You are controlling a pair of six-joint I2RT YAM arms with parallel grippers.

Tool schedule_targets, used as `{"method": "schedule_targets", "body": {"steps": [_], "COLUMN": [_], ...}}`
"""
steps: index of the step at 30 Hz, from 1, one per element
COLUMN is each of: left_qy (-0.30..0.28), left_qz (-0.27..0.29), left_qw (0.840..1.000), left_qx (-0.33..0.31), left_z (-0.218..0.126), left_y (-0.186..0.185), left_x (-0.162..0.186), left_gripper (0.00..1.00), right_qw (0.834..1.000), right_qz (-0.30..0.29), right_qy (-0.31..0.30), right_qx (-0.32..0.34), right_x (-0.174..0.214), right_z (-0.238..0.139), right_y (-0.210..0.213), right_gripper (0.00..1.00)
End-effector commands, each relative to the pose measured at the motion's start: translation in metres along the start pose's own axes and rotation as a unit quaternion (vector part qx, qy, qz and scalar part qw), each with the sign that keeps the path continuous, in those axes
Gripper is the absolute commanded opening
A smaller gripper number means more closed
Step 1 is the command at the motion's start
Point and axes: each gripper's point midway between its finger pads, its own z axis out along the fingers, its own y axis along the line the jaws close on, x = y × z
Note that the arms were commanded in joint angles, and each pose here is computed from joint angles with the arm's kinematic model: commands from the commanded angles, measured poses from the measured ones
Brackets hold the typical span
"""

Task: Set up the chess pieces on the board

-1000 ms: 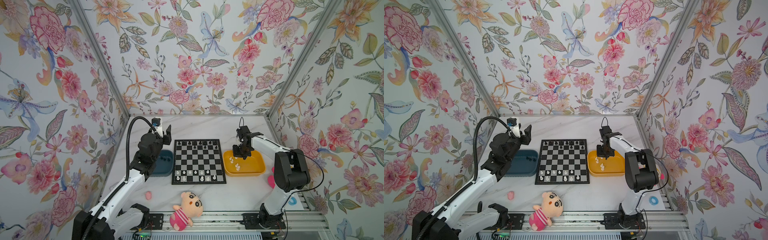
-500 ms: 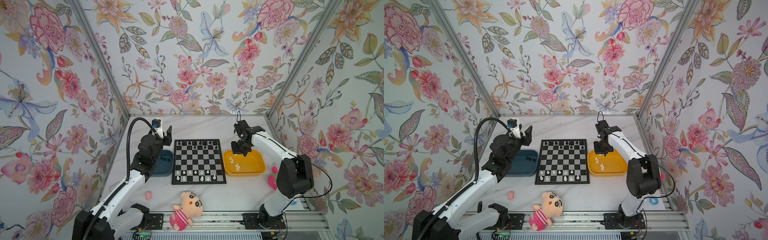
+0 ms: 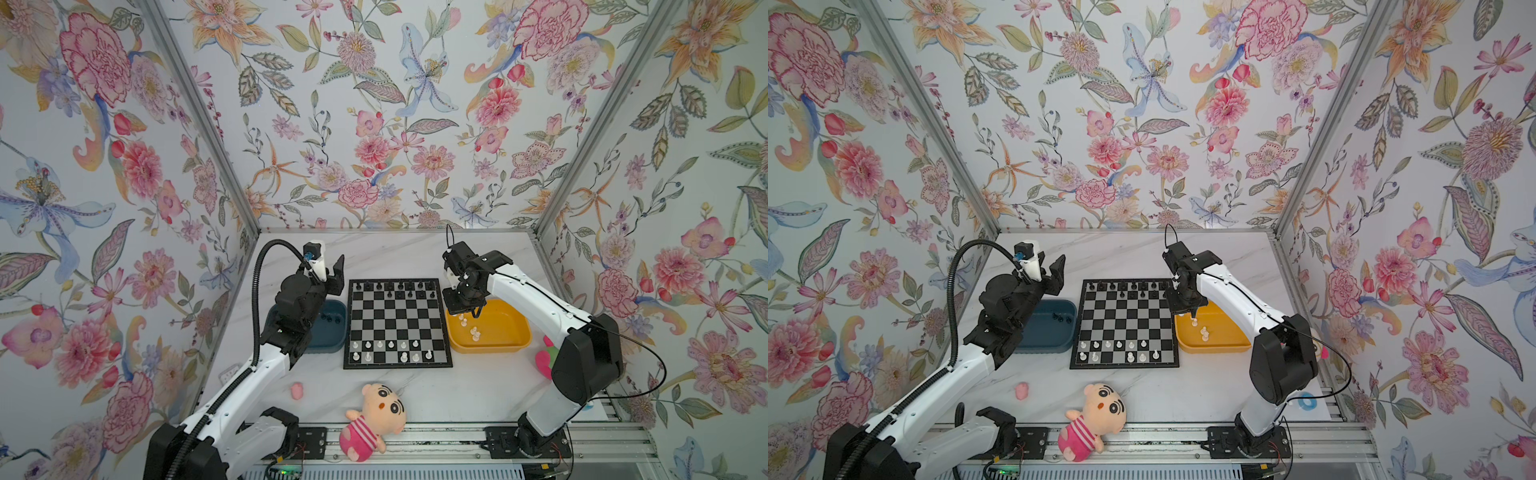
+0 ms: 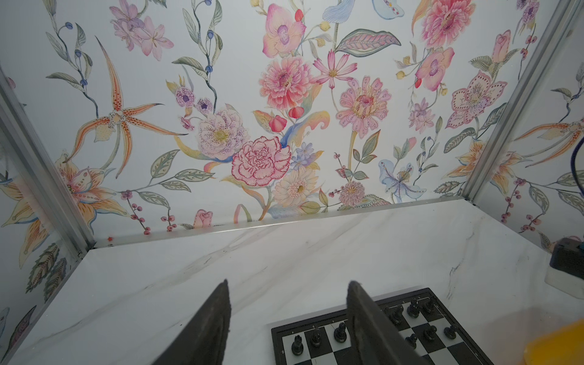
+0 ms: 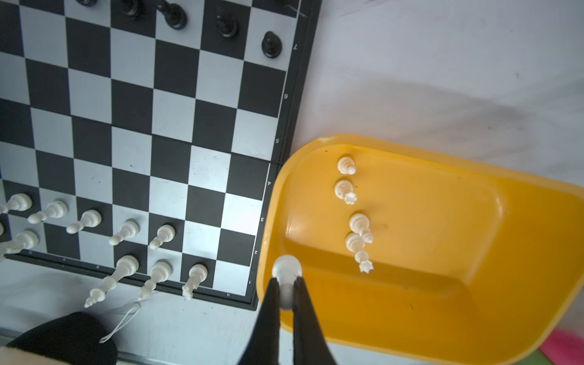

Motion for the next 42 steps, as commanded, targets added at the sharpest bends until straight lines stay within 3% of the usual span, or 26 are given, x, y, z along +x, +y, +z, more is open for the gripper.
{"method": "schedule_targets", "body": {"steps": [1, 15, 30, 42], "left_qy": [-0.016, -0.016, -0.014, -0.012], "left_qz": [-0.008, -0.007, -0.007, -0.009], "left_qw": [1.0, 1.0, 1.0, 1.0], "left_qx": [0.007, 0.011, 0.018, 0.02], "left_z": [-0.006, -0.014, -0.016, -0.015], "left_y": [0.001, 0.0, -0.002, -0.003], "left_x": [-0.005, -0.004, -0.006, -0.006], "left_gripper": [0.6, 0.6, 0.6, 0.6], "right_qw": [1.0, 0.999, 0.997, 0.996], "right_qz": [0.001, -0.028, -0.047, -0.044], "right_qy": [0.013, 0.027, 0.064, 0.072], "right_qx": [-0.004, -0.032, -0.008, -0.016], "right_x": [0.005, 0.019, 0.042, 0.05], "right_z": [-0.001, 0.038, 0.075, 0.084], "right_y": [0.014, 0.066, 0.072, 0.078], "right_gripper": [0.08, 0.07, 0.06, 0.06]}}
